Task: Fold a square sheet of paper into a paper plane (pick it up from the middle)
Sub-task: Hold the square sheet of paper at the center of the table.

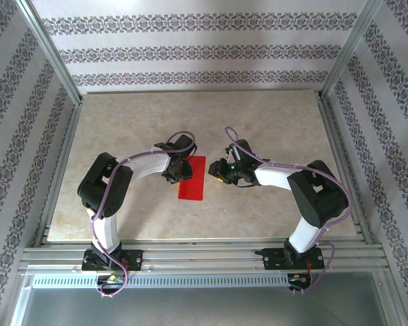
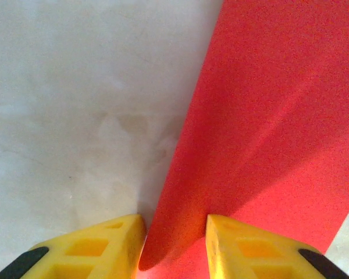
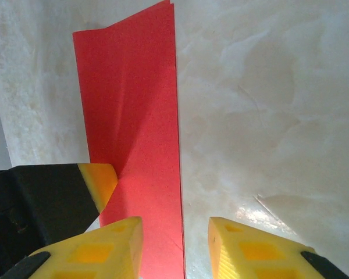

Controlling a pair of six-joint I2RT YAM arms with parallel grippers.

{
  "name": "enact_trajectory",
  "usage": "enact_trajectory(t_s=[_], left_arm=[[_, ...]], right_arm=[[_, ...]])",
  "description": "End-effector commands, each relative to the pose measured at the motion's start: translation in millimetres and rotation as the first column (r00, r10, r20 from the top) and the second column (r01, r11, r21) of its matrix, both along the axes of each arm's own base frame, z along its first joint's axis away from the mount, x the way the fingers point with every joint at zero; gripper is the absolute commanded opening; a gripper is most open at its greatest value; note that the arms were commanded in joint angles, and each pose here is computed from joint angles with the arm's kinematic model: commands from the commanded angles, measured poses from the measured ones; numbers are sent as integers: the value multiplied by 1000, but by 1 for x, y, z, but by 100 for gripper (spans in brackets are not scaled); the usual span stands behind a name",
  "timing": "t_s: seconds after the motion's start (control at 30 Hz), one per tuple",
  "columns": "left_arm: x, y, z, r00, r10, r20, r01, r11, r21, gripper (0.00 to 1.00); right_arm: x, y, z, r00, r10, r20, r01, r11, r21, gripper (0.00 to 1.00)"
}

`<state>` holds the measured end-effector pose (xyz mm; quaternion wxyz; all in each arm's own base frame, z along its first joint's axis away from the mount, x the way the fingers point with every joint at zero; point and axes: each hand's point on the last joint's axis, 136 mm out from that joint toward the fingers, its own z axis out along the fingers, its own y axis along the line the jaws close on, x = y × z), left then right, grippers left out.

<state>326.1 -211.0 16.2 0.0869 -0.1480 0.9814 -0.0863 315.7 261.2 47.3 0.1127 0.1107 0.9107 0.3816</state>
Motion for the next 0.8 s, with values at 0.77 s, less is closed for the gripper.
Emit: enact_trajectory(t_s=[0.77], left_arm=[[-43,34,-50,973,98,-207,-87,994,63,38]], right_arm=[[4,10,6,999,30,33,-31,999,13,35]])
